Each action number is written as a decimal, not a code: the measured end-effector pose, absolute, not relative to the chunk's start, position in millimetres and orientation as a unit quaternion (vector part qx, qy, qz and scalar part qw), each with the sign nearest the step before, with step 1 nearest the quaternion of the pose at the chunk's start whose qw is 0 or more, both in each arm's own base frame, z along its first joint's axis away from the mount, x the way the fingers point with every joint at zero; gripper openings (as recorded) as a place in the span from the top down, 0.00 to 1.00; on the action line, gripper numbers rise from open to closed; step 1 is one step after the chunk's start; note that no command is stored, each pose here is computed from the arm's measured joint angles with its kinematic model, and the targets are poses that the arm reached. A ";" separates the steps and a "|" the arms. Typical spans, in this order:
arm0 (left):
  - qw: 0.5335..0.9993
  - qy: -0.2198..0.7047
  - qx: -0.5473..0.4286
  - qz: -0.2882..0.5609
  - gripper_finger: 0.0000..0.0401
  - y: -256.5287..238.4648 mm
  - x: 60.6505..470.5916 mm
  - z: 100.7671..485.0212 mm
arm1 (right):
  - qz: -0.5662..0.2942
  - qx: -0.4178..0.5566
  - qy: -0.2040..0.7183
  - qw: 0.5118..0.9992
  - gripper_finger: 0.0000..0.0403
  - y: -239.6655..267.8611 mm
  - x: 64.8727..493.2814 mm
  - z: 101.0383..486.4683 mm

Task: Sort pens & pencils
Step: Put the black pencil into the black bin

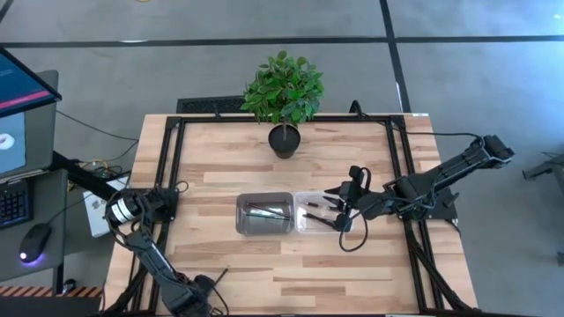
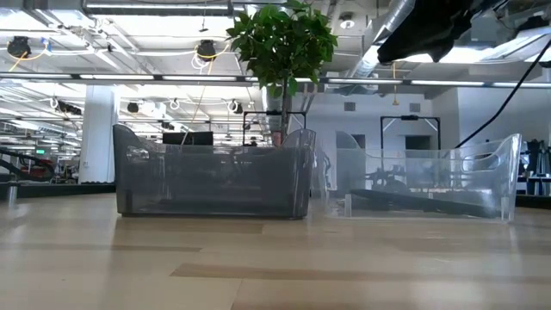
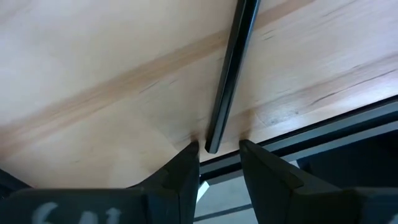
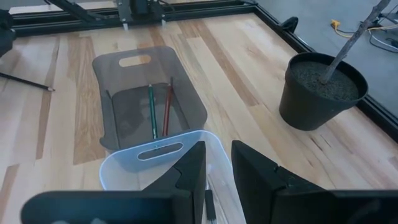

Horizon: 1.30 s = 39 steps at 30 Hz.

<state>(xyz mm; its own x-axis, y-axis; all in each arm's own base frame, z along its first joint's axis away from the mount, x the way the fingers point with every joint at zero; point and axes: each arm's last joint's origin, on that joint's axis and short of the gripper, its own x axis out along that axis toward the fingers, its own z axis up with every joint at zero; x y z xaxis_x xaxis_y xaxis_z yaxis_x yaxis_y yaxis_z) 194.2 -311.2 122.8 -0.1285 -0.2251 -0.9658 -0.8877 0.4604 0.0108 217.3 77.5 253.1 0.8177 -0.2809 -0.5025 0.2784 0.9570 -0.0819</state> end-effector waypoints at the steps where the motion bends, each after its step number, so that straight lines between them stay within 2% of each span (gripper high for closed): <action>1: 0.520 0.678 -0.409 0.321 0.73 -311.0 194.3 122.7 | -0.147 -0.002 0.264 0.953 0.75 77.5 217.3 253.1; 30: 0.556 0.650 -0.395 0.335 0.73 -306.6 194.0 123.3 | -0.145 -0.002 0.264 0.953 0.75 77.6 217.3 253.0; 39: 0.550 0.658 -0.394 0.330 0.73 -306.9 194.3 123.4 | -0.145 -0.002 0.264 0.953 0.75 77.6 217.3 253.0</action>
